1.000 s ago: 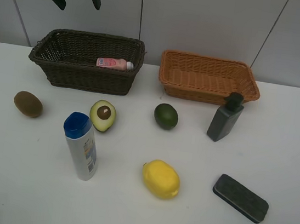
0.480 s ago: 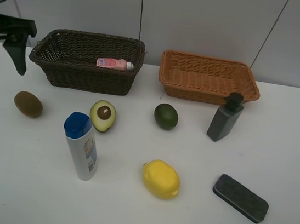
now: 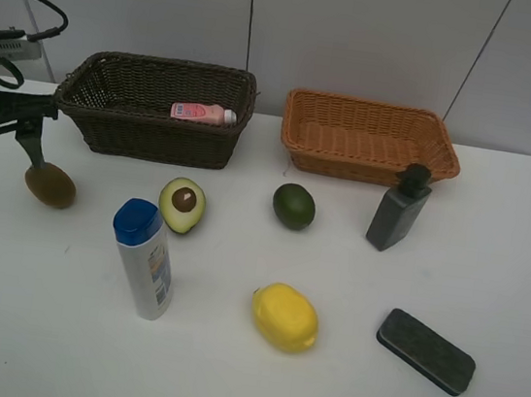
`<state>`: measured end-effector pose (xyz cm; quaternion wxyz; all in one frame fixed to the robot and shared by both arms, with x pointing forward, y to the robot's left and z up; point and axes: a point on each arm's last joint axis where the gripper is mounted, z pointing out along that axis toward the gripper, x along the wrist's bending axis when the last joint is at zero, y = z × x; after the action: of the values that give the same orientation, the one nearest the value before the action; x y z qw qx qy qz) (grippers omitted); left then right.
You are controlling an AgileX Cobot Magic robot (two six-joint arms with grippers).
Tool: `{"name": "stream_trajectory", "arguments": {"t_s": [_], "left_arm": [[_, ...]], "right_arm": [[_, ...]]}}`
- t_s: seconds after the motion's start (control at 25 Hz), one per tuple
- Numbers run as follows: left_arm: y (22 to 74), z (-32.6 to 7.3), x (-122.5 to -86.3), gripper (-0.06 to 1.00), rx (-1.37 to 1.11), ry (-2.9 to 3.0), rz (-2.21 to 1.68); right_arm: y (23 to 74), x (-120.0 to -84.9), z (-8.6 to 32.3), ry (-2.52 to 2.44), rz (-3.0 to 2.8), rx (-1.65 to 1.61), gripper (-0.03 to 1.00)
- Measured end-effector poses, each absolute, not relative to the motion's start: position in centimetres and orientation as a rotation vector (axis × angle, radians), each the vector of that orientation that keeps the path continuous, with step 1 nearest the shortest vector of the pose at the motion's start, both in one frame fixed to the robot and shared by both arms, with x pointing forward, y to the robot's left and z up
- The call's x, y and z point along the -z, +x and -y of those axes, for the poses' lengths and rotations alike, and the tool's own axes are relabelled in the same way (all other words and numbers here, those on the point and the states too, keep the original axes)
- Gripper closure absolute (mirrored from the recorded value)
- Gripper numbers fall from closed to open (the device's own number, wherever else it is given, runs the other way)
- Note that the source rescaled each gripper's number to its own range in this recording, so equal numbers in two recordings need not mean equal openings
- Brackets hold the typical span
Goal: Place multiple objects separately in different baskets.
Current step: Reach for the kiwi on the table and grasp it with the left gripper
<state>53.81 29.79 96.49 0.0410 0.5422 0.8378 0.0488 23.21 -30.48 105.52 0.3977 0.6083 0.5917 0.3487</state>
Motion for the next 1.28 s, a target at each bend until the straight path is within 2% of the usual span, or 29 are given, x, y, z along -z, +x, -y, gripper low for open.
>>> {"name": "stream_trajectory", "arguments": {"t_s": [0.56,0.92,1.0,1.04,1.12,1.16,1.28], "left_arm": [[57.1,-29.5,-89.9,-0.06,-0.162,1.566,-2.547],[57.5,-29.5,-88.0,-0.05,-0.152,1.535,-2.571],[57.5,-29.5,-87.7,0.03,-0.145,1.521,-2.587],[57.5,-29.5,-87.6,0.14,-0.142,1.513,-2.595],[57.5,-29.5,-87.1,0.48,-0.132,1.513,-2.609],[57.5,-29.5,-87.0,0.51,-0.13,1.513,-2.611],[57.5,-29.5,-87.0,0.51,-0.131,1.513,-2.611]], "right_arm": [[23.2,-105.5,30.5,1.541,-1.498,-0.883,-0.01],[23.2,-105.5,30.5,1.541,-1.498,-0.883,-0.01],[23.2,-105.5,30.5,1.541,-1.498,-0.883,-0.01],[23.2,-105.5,30.5,1.541,-1.498,-0.883,-0.01],[23.2,-105.5,30.5,1.541,-1.498,-0.883,-0.01],[23.2,-105.5,30.5,1.541,-1.498,-0.883,-0.01],[23.2,-105.5,30.5,1.541,-1.498,-0.883,-0.01]]}}
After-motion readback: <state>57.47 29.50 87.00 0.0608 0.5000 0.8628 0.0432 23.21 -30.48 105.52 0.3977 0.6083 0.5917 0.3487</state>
